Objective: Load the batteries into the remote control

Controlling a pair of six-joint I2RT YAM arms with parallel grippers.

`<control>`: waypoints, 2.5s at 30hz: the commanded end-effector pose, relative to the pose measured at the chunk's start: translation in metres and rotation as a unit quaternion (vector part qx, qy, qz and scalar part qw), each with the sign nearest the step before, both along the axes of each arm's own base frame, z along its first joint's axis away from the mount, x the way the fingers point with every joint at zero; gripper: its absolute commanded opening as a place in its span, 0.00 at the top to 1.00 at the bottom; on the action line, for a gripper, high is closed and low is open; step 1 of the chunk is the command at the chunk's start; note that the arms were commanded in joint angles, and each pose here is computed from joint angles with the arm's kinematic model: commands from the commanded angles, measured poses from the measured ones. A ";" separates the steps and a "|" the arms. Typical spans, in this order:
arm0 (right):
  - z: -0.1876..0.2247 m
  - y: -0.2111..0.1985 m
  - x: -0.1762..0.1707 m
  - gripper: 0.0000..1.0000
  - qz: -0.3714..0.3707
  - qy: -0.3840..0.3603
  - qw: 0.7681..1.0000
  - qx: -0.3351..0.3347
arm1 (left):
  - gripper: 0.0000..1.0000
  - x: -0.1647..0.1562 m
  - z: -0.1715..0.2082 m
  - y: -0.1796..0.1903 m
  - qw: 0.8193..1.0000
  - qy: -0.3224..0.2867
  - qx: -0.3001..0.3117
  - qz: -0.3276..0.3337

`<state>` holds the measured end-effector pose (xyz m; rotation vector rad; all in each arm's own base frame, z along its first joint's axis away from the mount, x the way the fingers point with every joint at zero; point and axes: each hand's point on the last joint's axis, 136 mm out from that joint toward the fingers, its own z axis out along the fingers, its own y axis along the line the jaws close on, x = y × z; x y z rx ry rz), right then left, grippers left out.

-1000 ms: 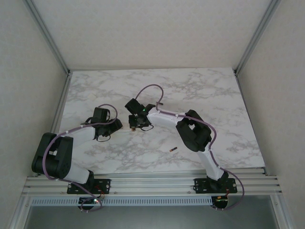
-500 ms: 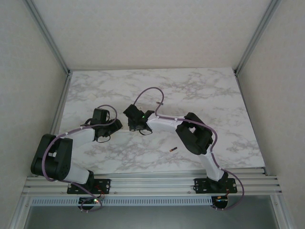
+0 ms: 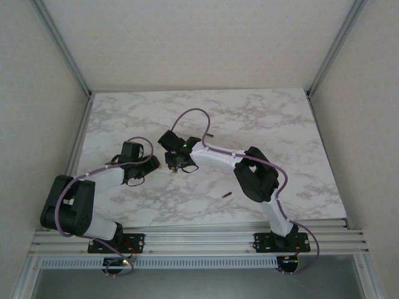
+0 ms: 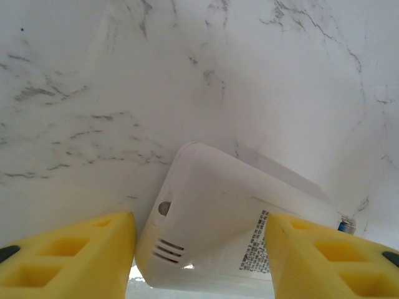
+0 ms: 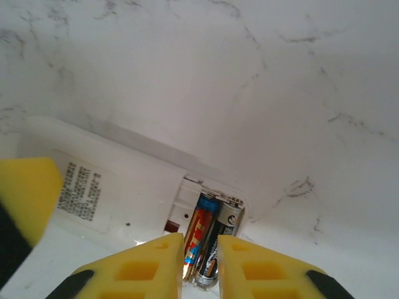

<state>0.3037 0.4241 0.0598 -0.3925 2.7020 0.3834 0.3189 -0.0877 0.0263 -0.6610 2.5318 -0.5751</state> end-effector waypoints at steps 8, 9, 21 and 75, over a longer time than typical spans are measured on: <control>-0.008 -0.002 -0.004 0.88 0.008 0.028 1.000 -0.007 | 0.39 -0.001 0.000 -0.008 1.000 0.002 -0.010 -0.011; -0.016 -0.001 -0.006 0.88 0.008 0.036 0.999 -0.005 | 0.36 0.000 0.003 -0.007 1.000 -0.003 -0.008 -0.009; 0.014 0.007 -0.002 0.88 0.020 0.027 0.999 0.034 | 0.04 0.026 0.108 0.034 0.989 -0.115 0.066 0.059; 0.132 -0.128 -0.005 0.50 -0.096 -0.018 0.982 0.163 | 0.70 0.137 -0.004 0.122 0.972 0.147 0.183 0.020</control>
